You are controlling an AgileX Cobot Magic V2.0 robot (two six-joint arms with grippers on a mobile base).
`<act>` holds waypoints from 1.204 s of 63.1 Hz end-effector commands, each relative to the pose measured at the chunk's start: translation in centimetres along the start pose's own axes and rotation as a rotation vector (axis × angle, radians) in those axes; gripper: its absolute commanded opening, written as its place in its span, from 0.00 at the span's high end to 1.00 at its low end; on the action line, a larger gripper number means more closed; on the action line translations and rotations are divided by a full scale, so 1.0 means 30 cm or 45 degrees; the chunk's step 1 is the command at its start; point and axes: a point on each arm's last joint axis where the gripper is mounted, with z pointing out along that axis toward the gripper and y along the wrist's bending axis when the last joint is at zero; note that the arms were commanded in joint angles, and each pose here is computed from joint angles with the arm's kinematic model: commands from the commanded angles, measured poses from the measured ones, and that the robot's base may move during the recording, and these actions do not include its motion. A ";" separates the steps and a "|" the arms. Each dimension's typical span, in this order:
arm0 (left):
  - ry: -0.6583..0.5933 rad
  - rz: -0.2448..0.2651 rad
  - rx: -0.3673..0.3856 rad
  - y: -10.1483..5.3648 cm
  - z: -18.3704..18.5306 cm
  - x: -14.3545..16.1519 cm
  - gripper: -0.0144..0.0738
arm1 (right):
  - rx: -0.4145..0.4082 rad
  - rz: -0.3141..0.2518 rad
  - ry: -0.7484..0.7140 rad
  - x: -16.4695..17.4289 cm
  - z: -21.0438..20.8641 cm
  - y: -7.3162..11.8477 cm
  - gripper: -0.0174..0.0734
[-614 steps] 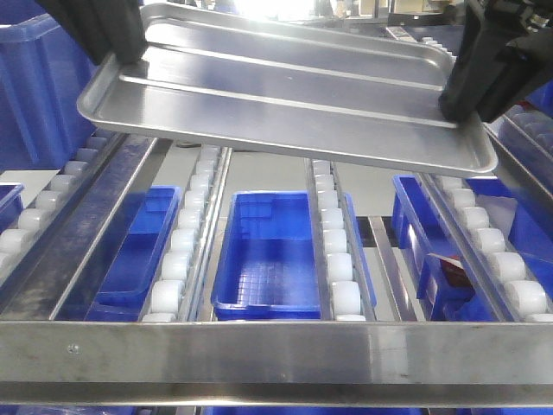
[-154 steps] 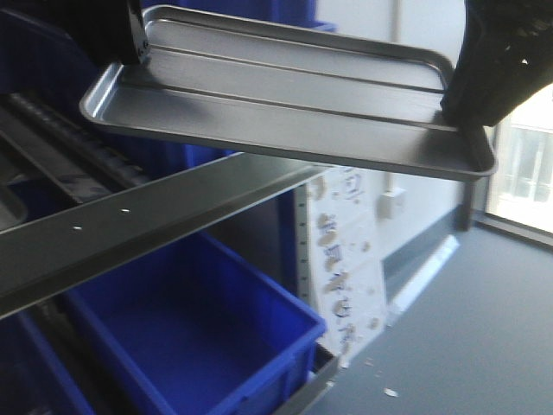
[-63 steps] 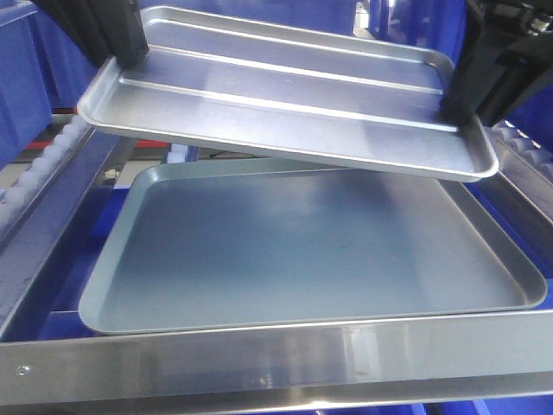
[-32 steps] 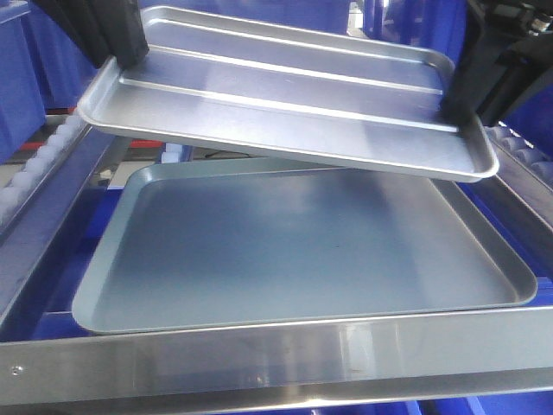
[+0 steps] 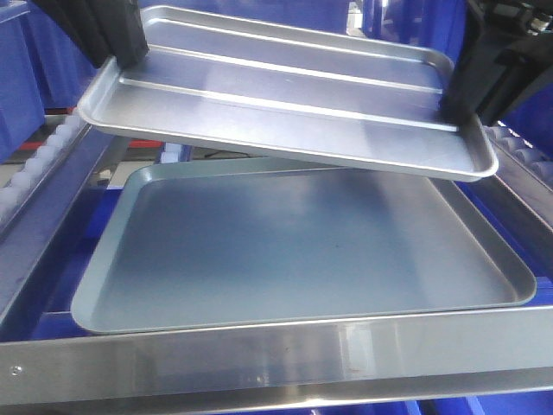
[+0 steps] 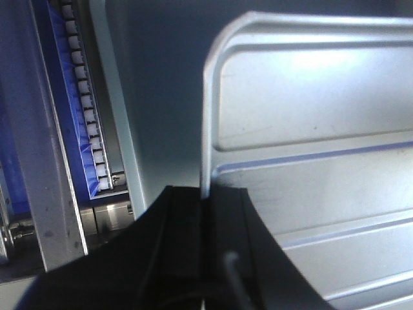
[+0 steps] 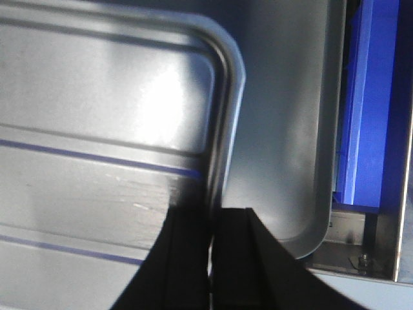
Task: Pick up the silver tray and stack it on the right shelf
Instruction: 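Position the held tray above the larger grey tray on the shelf, then lower the silver tray into the grey tray with both grippers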
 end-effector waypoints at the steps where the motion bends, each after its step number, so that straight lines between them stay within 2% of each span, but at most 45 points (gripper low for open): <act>1: -0.137 0.023 -0.001 0.015 -0.080 -0.029 0.95 | 0.018 -0.062 -0.066 -0.018 -0.044 -0.007 0.74; 14: -0.128 0.034 -0.008 0.001 -0.033 -0.042 0.95 | 0.036 -0.156 -0.032 -0.048 -0.061 0.001 0.74; 22: -0.087 0.064 -0.054 -0.016 0.059 -0.056 0.95 | 0.057 -0.188 -0.026 -0.093 -0.052 0.014 0.74; 30: -0.067 0.091 -0.092 -0.025 0.148 -0.071 0.95 | 0.120 -0.220 0.020 -0.117 0.020 0.007 0.74; 45: -0.047 0.024 -0.050 -0.024 0.300 -0.104 0.95 | 0.192 -0.154 0.119 -0.147 0.212 -0.067 0.74; 52: -0.010 0.032 -0.068 -0.028 0.376 -0.101 0.95 | 0.212 -0.128 0.144 -0.153 0.274 -0.098 0.74; 64: 0.087 0.030 -0.116 -0.020 0.481 -0.081 0.95 | 0.213 -0.127 0.143 -0.155 0.305 -0.104 0.74; 76: 0.115 0.031 -0.132 -0.017 0.505 -0.074 0.95 | 0.211 -0.128 0.138 -0.156 0.306 -0.103 0.74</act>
